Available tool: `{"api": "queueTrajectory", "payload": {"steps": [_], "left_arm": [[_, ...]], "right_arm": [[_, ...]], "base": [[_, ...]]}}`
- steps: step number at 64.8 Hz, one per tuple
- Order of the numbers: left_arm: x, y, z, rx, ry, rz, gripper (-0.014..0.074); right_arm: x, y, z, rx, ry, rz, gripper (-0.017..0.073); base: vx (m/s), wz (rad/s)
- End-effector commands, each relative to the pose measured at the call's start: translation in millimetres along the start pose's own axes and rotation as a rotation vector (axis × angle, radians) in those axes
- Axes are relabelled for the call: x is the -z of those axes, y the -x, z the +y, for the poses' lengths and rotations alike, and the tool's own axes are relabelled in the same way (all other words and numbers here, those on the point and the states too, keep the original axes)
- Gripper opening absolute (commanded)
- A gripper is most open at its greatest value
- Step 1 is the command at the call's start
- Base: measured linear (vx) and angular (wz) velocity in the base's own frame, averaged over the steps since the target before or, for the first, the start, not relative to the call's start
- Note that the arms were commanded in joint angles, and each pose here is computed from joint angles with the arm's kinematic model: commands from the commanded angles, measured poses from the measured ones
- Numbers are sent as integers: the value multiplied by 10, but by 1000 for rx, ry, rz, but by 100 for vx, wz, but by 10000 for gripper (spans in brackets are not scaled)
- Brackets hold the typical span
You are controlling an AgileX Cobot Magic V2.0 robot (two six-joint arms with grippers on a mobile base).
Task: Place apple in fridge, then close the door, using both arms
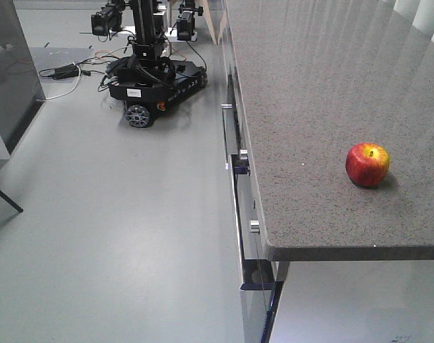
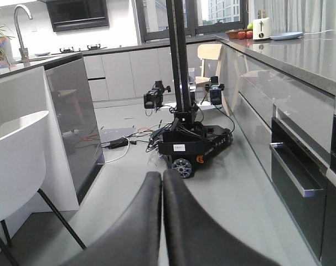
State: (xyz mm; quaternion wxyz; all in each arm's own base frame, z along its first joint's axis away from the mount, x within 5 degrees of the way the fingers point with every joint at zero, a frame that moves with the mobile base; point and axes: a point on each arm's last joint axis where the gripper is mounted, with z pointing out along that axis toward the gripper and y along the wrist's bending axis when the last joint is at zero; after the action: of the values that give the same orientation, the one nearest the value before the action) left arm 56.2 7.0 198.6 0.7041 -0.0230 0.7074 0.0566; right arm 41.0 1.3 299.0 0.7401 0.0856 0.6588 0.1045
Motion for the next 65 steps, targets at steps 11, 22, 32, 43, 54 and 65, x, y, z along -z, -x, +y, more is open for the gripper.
{"api": "queueTrajectory", "payload": {"steps": [11,22,32,43,54,65], "left_arm": [[2,-26,-19,18,-20,-55,-6],[2,-26,-19,18,-20,-55,-6],[2,-26,-19,18,-20,-55,-6],[2,-26,-19,18,-20,-55,-6],[2,-26,-19,18,-20,-55,-6],[2,-26,-19,18,-20,-55,-6]], "right_arm": [[-107,834,287,205,50,63,119],[-217,1034,364,228,76,58,433],[-265,1027,349,255,63,66,694],[-399,1024,347,259,59,105,721],[-812,1158,381,272,54,190,701],[-1398,1263,407,258,47,299,696]], "base": [[0,0],[0,0],[0,0],[0,0],[0,0],[0,0]]}}
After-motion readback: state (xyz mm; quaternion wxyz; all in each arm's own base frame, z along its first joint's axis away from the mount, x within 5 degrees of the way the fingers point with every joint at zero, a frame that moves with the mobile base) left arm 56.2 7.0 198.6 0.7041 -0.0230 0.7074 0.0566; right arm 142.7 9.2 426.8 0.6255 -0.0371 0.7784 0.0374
